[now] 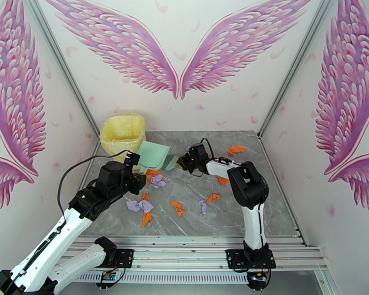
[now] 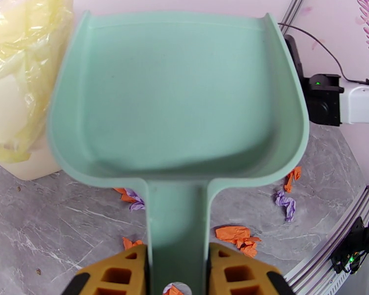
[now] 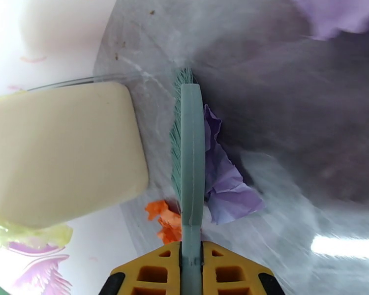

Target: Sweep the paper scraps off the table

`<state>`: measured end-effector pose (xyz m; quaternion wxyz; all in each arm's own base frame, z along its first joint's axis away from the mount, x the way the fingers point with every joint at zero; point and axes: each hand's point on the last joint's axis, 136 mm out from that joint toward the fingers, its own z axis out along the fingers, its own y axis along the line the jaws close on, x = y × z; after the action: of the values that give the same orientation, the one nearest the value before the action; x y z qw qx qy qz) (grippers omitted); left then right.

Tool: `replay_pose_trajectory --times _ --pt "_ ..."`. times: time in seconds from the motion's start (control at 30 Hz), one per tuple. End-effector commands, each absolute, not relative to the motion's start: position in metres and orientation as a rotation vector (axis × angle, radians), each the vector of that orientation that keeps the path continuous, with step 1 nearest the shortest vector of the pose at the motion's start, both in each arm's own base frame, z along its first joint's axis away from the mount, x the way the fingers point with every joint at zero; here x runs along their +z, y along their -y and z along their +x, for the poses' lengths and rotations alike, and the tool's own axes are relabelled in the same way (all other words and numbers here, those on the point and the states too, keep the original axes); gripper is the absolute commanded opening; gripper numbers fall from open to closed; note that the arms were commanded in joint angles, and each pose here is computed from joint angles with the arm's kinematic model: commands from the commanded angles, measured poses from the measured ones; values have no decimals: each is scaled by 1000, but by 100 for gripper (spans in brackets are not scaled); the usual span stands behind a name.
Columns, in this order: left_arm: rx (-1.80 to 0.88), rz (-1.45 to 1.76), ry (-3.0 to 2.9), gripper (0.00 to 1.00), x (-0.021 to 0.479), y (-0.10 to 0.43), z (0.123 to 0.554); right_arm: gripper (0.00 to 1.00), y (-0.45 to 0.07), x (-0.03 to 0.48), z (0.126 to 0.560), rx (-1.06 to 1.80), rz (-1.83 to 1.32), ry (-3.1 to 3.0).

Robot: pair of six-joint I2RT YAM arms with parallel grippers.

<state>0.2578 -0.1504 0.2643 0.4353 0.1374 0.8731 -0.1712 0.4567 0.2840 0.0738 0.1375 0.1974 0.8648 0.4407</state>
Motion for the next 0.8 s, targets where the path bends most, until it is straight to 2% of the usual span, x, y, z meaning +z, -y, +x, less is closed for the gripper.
replay_pose_trajectory --times 0.0,0.17,0.27,0.5,0.63,0.77 --pt "-419 351 -2184 0 259 150 258 0 -238 59 421 1133 564 -2617" --pt "-424 353 -2184 0 259 151 258 0 -176 78 383 960 507 -2633" --pt "-432 354 -2184 0 258 152 257 0 -163 109 367 961 429 -2594" --pt "-416 350 -2180 0 260 150 258 0 -223 178 328 1226 113 -2548" --pt "-414 349 -2183 0 259 149 257 0 -267 185 319 1254 -8 -2550" --pt "-414 346 -2187 0 258 149 256 0 -310 179 330 1336 -11 -2524"
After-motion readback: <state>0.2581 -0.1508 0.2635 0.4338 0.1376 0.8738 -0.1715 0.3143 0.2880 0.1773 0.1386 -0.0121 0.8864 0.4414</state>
